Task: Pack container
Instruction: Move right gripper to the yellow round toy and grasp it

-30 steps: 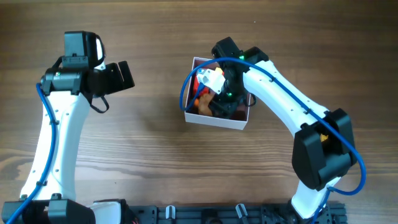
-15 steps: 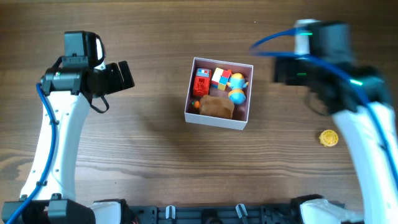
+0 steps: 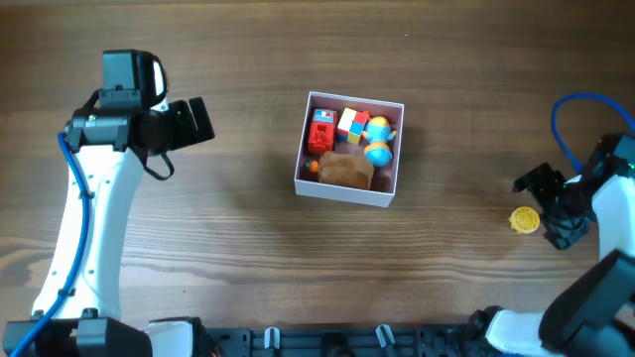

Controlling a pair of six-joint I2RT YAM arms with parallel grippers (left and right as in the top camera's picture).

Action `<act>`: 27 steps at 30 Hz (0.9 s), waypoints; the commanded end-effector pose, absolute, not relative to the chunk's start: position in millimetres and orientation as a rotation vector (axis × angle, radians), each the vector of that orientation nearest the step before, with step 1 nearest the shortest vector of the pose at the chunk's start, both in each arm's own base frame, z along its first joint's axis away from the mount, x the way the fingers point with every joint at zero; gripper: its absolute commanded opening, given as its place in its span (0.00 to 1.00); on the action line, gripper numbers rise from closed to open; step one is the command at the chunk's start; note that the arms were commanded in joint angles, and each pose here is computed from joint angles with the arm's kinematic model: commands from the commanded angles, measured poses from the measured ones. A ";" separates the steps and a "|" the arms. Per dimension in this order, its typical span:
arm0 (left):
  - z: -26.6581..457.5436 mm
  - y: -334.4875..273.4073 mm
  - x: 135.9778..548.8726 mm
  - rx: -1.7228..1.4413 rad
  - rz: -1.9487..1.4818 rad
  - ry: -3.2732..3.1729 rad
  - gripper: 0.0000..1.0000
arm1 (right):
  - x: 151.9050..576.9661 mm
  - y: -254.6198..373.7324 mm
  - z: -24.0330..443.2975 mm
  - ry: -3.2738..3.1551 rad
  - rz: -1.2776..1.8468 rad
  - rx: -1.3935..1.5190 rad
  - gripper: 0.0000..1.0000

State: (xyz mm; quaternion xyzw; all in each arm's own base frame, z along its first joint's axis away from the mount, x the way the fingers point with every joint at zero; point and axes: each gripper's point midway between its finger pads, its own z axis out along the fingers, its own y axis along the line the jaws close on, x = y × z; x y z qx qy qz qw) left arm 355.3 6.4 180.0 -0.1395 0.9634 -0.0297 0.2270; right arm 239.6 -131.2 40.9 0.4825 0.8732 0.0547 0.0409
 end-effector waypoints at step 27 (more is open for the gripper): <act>180.9 5.8 354.8 -0.402 -0.097 2.649 1.00 | 236.5 -132.5 -4.4 2.776 0.165 1.508 0.44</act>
